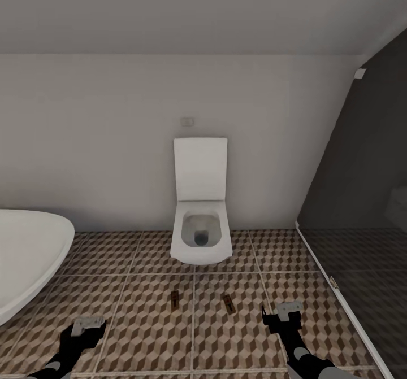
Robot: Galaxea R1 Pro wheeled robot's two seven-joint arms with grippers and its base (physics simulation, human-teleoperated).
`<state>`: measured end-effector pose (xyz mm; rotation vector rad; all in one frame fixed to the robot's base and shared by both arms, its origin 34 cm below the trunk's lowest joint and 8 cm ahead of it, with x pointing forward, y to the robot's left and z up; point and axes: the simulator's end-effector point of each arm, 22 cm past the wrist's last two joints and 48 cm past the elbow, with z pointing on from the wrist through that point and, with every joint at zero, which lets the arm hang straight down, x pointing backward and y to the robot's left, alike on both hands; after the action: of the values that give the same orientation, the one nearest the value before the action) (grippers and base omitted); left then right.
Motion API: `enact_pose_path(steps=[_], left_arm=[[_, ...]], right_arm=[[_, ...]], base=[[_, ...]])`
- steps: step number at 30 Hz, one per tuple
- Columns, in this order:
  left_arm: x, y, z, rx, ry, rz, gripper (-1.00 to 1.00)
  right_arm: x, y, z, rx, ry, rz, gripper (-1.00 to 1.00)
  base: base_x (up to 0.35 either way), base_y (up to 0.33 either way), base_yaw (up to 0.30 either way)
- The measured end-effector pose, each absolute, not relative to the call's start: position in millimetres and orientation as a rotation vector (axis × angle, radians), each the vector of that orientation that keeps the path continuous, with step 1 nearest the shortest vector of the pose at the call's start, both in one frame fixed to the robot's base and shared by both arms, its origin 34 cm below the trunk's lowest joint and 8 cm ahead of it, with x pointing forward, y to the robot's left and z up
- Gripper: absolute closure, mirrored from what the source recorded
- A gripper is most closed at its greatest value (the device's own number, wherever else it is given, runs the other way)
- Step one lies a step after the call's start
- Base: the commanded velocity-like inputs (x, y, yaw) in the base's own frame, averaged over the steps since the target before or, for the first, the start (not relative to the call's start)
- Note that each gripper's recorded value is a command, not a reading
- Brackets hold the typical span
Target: Take the four mousetraps from the cabinet in the bathroom and place them on the bathroom floor. Make sure all four end up on the same floor surface, and ensure that at least two of them are either under or directly next to the same bathroom sink.
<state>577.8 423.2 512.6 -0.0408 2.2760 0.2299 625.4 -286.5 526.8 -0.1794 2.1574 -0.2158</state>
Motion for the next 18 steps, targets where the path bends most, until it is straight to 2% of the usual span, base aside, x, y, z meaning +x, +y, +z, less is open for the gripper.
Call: enact_pose_path(steps=[18], left_arm=[[566.4,397.8,500.9,-0.054,2.292,0.202,-1.0]], right_arm=[[625.5,-284.9,526.9,-0.177,2.157,-0.215,-1.0]], base=[[0.0,0.0,0.0]])
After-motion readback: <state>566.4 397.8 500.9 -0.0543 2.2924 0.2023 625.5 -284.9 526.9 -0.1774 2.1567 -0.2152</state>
